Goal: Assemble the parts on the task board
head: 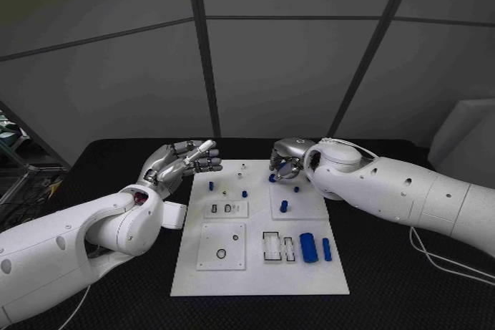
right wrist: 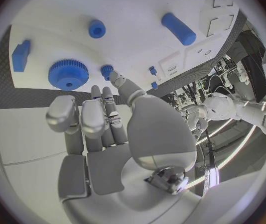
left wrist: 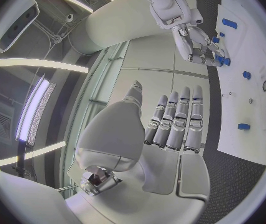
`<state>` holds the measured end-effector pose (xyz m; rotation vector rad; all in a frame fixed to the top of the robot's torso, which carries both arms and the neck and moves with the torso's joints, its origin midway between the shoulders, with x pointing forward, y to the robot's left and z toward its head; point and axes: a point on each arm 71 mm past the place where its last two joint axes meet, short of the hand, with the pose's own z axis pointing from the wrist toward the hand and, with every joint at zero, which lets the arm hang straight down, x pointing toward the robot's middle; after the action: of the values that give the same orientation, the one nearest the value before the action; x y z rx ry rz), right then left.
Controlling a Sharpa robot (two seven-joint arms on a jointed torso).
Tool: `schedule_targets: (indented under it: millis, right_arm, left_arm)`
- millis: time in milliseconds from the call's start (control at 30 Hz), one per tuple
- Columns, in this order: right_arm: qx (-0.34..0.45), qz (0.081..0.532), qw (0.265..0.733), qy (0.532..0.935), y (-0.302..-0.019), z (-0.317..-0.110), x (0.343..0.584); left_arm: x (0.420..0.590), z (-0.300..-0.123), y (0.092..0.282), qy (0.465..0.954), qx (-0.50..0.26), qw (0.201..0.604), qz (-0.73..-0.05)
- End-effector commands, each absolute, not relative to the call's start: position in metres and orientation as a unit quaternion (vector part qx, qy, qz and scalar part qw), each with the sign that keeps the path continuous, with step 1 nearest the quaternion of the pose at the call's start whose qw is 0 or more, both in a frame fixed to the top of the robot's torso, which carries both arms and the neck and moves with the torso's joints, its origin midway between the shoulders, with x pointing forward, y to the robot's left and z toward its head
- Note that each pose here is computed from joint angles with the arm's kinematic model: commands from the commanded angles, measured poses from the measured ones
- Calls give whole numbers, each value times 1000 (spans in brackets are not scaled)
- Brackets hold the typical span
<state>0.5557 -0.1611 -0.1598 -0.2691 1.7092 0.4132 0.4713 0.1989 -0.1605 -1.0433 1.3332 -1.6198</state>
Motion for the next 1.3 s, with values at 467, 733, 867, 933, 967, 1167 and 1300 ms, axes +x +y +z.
schedule_targets:
  millis: [467,733,867,933,967,1167,1300]
  right_arm:
    - [-125,190,613,757,-155,-162,557]
    - [-125,196,612,756,-153,-162,557]
    - [-125,196,610,758,-152,-163,558]
    - [-126,195,607,760,-152,-163,559]
    - [-126,194,605,762,-152,-164,559]
    - [-127,188,598,769,-152,-166,560]
    - [-128,186,596,771,-152,-166,560]
  left_arm:
    - [471,-158,198,526,-404,386,-641]
    - [472,-158,198,527,-404,386,-641]
    - [472,-158,198,527,-404,385,-641]
    - [472,-158,198,527,-404,384,-641]
    - [472,-158,198,528,-404,384,-641]
    - [472,-159,198,528,-404,384,-641]
    - [472,-158,199,528,-404,384,-640]
